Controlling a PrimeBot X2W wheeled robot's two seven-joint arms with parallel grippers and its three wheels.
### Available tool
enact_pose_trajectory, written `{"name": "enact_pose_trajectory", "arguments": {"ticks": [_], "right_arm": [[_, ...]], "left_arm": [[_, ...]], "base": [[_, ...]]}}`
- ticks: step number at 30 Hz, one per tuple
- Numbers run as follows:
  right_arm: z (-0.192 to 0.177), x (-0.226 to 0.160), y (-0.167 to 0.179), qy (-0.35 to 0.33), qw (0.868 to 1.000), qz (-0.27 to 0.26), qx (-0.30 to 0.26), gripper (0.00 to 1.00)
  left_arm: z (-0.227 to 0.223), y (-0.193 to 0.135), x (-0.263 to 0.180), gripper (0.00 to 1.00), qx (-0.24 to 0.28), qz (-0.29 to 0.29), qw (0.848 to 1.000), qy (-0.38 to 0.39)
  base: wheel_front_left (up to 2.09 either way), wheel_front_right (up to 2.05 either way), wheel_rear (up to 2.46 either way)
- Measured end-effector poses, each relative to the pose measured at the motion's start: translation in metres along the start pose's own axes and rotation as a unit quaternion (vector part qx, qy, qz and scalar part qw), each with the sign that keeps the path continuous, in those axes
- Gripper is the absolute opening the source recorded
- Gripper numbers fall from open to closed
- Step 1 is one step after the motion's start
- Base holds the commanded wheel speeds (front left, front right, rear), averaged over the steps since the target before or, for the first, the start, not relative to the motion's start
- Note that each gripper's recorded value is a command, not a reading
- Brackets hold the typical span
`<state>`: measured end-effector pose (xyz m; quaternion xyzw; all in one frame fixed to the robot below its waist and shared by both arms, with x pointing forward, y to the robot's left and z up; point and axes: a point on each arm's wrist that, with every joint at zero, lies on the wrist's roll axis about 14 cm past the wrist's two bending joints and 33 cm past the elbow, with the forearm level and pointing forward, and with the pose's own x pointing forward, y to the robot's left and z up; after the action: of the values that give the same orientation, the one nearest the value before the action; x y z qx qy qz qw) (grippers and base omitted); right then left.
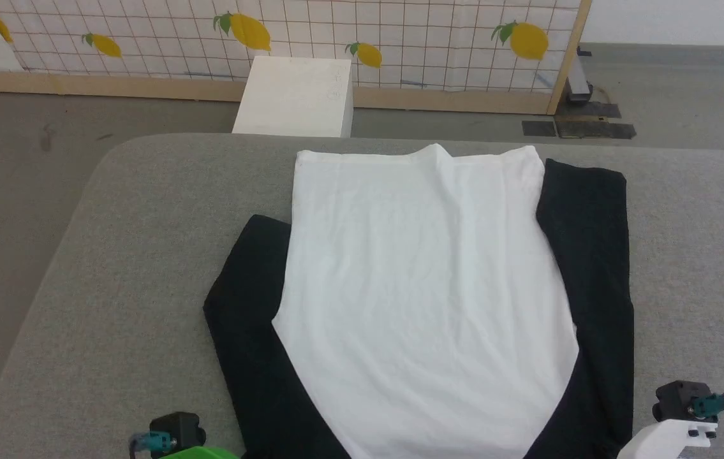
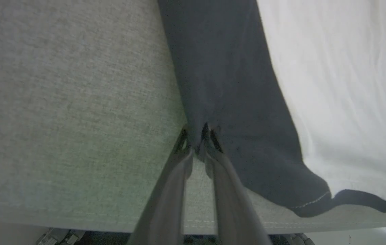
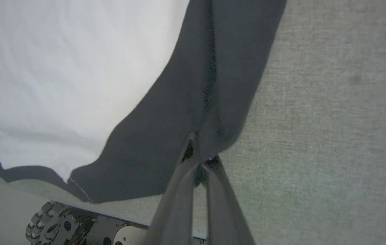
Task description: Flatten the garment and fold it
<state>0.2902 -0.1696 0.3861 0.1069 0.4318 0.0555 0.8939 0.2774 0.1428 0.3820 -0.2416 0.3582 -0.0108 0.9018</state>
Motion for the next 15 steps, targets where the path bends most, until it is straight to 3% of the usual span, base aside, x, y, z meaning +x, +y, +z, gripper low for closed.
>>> {"name": "enact_pose_trajectory", "arguments": {"ticks": [1,2,10,15], "right_arm": [[0.003,0.001,0.000,-0.008,1.000,0.000,0.002,0.72],[0.005,0.001,-0.001,-0.013,1.000,-0.001,0.002,1.00],[0.037,-0.018,-0.022,-0.085,0.995,-0.012,0.047,1.00],[0.089,-0.042,-0.049,-0.193,0.978,-0.040,0.073,1.00]], "left_arm": [[0.002,0.001,0.000,1.00,-0.002,0.001,1.000,-0.004],[0.004,0.001,0.000,1.00,-0.003,0.001,1.000,-0.006],[0.053,0.009,-0.013,1.00,-0.004,0.015,0.997,-0.072],[0.122,0.008,-0.032,1.00,0.015,0.018,0.977,-0.212]], "base": [[0.00,0.00,0.00],[0.00,0.00,0.00],[0.00,0.00,0.00],[0.00,0.00,0.00]]}}
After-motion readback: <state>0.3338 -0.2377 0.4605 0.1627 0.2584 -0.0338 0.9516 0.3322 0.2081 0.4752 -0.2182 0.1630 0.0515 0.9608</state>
